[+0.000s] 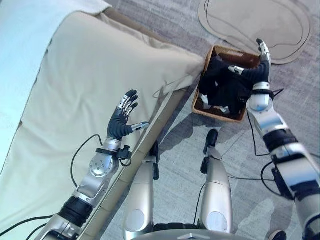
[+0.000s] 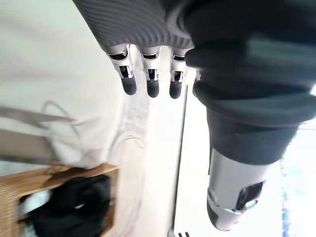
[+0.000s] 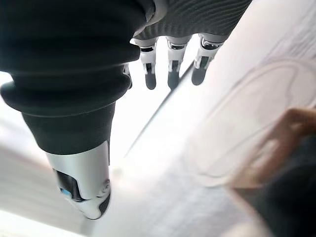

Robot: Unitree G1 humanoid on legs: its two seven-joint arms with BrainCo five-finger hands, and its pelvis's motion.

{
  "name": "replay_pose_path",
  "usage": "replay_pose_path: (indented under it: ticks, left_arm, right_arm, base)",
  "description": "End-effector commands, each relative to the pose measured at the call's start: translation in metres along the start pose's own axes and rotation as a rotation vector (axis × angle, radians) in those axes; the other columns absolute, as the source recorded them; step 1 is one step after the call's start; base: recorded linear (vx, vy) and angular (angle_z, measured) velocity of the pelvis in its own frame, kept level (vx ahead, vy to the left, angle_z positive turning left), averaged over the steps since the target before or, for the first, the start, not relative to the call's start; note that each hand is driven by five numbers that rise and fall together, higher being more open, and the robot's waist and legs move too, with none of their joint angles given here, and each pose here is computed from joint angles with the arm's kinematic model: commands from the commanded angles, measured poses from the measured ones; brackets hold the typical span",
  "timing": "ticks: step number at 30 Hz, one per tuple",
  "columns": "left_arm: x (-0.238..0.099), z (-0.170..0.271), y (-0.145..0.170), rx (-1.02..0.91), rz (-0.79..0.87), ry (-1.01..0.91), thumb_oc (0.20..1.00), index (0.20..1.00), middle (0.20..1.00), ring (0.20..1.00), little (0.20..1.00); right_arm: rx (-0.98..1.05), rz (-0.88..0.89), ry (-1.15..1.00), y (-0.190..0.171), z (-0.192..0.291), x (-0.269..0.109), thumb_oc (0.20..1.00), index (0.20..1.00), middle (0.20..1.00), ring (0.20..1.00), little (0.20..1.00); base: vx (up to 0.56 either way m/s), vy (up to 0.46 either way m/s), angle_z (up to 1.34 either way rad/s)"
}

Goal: Pick up clothes into the bucket

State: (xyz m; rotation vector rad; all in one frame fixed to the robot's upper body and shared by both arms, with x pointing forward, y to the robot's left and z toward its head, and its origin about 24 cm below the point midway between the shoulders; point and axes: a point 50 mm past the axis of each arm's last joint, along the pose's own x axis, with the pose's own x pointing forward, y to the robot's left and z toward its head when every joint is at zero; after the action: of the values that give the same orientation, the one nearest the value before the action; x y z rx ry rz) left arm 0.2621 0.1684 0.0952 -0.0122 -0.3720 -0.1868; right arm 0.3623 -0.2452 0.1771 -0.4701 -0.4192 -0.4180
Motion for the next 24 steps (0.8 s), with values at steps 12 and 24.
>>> replay_pose_path:
  ticks: [12, 24]
  left_arm:
    - [-0.041, -0.023, 0.037, 0.139, 0.127, 0.12, 1.0, 1.0, 1.0, 1.0, 1.0]
    - [-0.074, -0.046, 0.029, 0.091, 0.213, 0.243, 1.0, 1.0, 1.0, 1.0, 1.0]
  right_arm:
    - [0.236, 0.227, 0.292, 0.022, -0.075, -0.138, 1.0, 1.0, 1.0, 1.0, 1.0]
    - [0.451, 0.349, 0.484, 0.052, -0.083, -0.208, 1.0, 1.0, 1.0, 1.0, 1.0]
  base:
    - [0.12, -0.047, 0.13]
    - [0.04, -0.011, 0.0]
